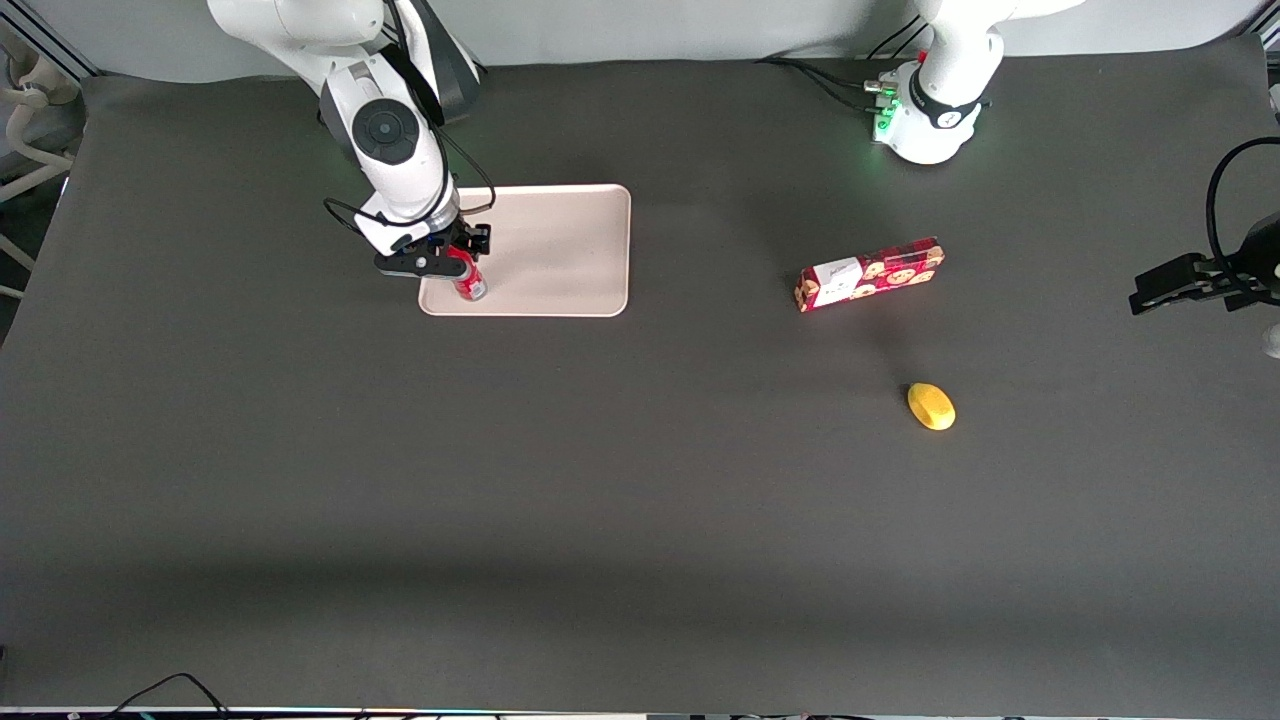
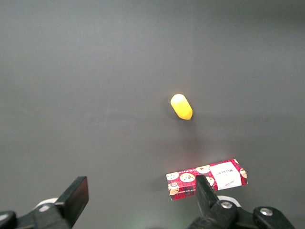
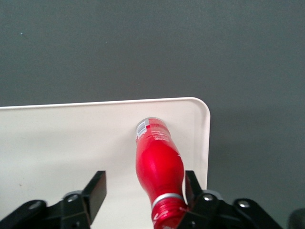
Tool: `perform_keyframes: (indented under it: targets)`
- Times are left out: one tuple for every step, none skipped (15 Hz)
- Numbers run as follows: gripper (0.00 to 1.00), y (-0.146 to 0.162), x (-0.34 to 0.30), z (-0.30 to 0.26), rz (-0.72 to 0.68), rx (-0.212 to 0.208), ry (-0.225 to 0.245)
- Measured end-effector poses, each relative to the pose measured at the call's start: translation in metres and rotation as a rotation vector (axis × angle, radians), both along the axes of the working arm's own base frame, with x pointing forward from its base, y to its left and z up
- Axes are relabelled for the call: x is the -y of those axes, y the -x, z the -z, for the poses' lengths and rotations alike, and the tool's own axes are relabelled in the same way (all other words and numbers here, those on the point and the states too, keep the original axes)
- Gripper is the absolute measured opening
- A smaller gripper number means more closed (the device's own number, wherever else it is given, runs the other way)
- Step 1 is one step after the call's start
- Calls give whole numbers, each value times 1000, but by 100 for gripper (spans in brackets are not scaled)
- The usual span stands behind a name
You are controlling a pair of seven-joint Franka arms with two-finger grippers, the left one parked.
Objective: Place coke bottle on tray
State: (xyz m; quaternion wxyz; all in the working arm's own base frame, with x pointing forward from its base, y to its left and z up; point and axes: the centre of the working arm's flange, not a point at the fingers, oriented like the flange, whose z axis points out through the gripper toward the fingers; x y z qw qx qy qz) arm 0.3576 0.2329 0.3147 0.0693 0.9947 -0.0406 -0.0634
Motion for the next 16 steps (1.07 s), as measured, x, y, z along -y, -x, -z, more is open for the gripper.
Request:
perform_keyframes:
  targets:
    - [82, 0, -1, 0, -2, 1, 0]
    - [92, 0, -1, -1, -2, 4, 0]
    - [100, 0, -1, -3, -2, 8, -2]
    - [100, -2, -2, -6, -1, 17, -5]
    - [100, -7, -2, -12, 4, 30, -11]
    - [100, -15, -1, -22, 16, 51, -23]
    - [100, -27, 3, -36, 36, 79, -41]
    - [100, -40, 8, -52, 61, 110, -62]
    - [100, -55, 14, -70, 84, 143, -84]
    - [100, -69, 21, -87, 103, 175, -105]
    - [100, -83, 29, -105, 113, 209, -120]
    - [100, -94, 37, -122, 107, 237, -124]
    - [100, -104, 48, -139, 97, 251, -118]
    - [100, -113, 60, -155, 87, 257, -112]
    - [100, -122, 76, -171, 75, 254, -109]
    - [100, -129, 95, -188, 57, 246, -109]
